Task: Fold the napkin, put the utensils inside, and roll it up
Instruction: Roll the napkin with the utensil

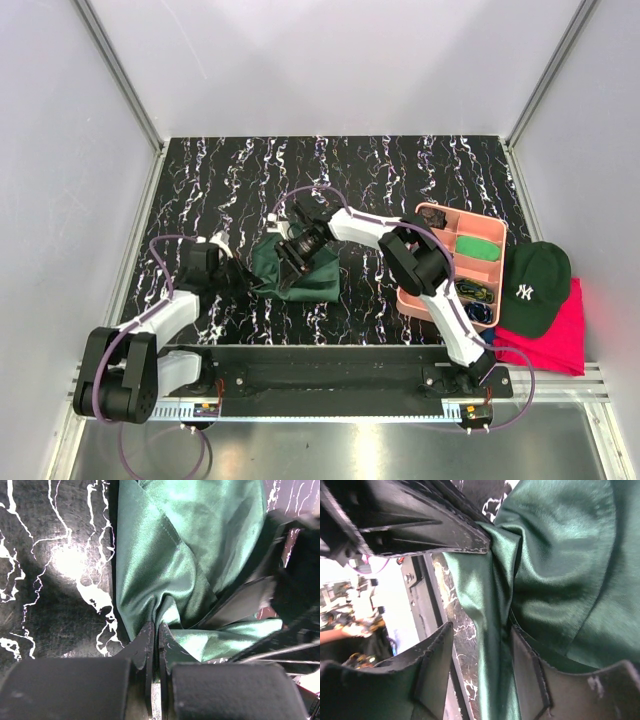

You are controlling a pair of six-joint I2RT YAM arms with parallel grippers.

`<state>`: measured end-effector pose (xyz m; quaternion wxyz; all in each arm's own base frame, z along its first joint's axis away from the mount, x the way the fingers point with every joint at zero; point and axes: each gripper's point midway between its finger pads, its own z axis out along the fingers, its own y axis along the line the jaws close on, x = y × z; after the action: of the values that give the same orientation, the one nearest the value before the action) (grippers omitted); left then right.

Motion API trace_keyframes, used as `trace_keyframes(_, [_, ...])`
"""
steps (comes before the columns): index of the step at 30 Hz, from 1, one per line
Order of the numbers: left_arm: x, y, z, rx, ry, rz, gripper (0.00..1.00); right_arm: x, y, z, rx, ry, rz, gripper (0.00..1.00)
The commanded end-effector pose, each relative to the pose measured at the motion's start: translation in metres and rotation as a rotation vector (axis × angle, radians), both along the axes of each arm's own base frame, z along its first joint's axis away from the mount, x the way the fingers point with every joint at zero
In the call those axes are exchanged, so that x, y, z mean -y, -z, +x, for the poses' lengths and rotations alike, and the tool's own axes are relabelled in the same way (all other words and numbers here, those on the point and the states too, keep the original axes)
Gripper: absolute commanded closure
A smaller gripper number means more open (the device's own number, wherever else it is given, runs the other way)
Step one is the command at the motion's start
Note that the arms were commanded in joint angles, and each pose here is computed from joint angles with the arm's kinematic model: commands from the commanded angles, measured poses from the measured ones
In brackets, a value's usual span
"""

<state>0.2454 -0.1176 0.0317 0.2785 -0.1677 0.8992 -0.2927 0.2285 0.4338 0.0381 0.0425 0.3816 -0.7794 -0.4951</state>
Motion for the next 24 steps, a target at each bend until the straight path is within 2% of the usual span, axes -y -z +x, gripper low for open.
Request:
trace_keyframes(1, [-0.007,0.006,-0.001,-0.036,-0.003,0.05,1.0,-0.003,-0.036,0.022,0.159,0.06,0.03,0.39])
trace_keyframes(7, [-0.007,0.01,-0.003,-0.069,-0.003,0.057,1.0,0.003,-0.048,0.041,0.346,0.149,0.041,0.29])
trace_keyframes(9, [-0.008,0.01,-0.002,-0.079,-0.004,0.059,1.0,0.0,-0.073,0.056,0.477,0.213,0.11,0.26])
trace_keyframes(11, [-0.008,0.009,-0.002,-0.088,-0.004,0.062,1.0,0.011,-0.084,0.051,0.559,0.256,0.131,0.25])
trace_keyframes(12, [-0.008,0.009,-0.002,-0.094,-0.003,0.061,1.0,0.01,-0.093,0.066,0.675,0.313,0.15,0.24])
trace_keyframes(13, [-0.008,0.009,-0.002,-0.097,-0.004,0.063,1.0,0.018,-0.075,0.052,0.704,0.307,0.11,0.23])
trace_keyframes(15, [-0.008,0.009,-0.002,-0.11,-0.003,0.063,1.0,0.021,-0.104,0.064,0.904,0.377,0.142,0.23])
trace_keyframes(16, [-0.007,0.01,-0.003,-0.114,-0.002,0.063,1.0,0.023,-0.102,0.047,0.939,0.358,0.138,0.23])
trace_keyframes(18, [-0.007,0.011,-0.004,-0.124,-0.001,0.063,1.0,0.024,-0.102,0.043,1.02,0.36,0.113,0.23])
trace_keyframes(24, [-0.006,0.01,-0.002,-0.128,0.003,0.061,1.0,0.027,-0.079,0.012,0.984,0.336,0.046,0.27])
